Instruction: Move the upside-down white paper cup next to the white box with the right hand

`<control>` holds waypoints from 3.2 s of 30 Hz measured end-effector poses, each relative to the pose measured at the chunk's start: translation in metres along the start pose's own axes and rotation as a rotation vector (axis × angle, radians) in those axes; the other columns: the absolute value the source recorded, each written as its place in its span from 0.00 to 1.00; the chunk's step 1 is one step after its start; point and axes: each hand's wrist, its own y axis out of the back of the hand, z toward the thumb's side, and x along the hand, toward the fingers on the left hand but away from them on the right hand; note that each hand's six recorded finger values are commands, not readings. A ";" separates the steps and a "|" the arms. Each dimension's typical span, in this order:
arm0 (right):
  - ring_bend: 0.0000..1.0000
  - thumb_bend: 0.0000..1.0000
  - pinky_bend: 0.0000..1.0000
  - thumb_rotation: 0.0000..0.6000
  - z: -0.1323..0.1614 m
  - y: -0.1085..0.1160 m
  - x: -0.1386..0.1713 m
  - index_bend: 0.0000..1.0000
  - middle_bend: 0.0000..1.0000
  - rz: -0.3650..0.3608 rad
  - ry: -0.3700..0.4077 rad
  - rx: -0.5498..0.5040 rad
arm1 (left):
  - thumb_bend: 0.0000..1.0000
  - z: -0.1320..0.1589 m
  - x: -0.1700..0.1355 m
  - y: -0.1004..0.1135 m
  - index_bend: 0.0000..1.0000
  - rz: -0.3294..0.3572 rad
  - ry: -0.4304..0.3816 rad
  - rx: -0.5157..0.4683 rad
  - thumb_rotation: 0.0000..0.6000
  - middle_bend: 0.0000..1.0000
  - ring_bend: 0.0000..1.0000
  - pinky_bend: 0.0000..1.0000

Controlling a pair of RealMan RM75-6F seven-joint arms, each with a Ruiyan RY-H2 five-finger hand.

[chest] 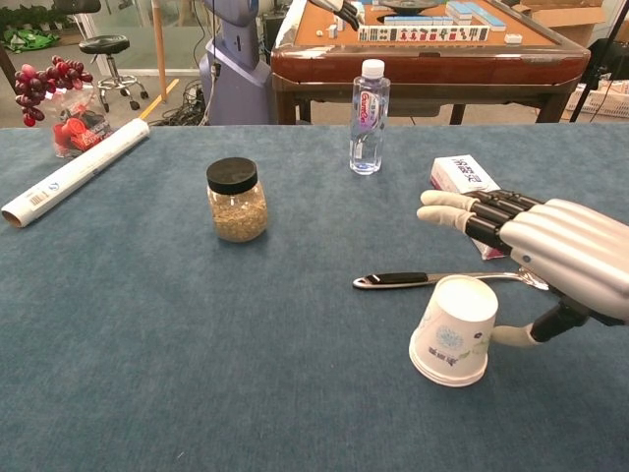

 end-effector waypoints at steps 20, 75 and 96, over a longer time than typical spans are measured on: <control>0.00 0.00 0.09 1.00 0.033 0.012 -0.053 0.00 0.00 -0.001 0.076 0.013 | 0.06 -0.013 0.002 -0.001 0.01 -0.031 0.071 0.030 1.00 0.22 0.28 0.59; 0.00 0.00 0.09 1.00 0.111 0.016 -0.057 0.00 0.00 0.020 0.260 0.045 | 0.06 -0.020 0.003 -0.004 0.02 -0.061 0.091 0.012 1.00 0.22 0.29 0.59; 0.00 0.00 0.09 1.00 0.118 0.006 -0.105 0.00 0.00 0.011 0.220 0.095 | 0.06 -0.021 0.000 0.000 0.02 -0.061 0.092 -0.008 1.00 0.22 0.29 0.59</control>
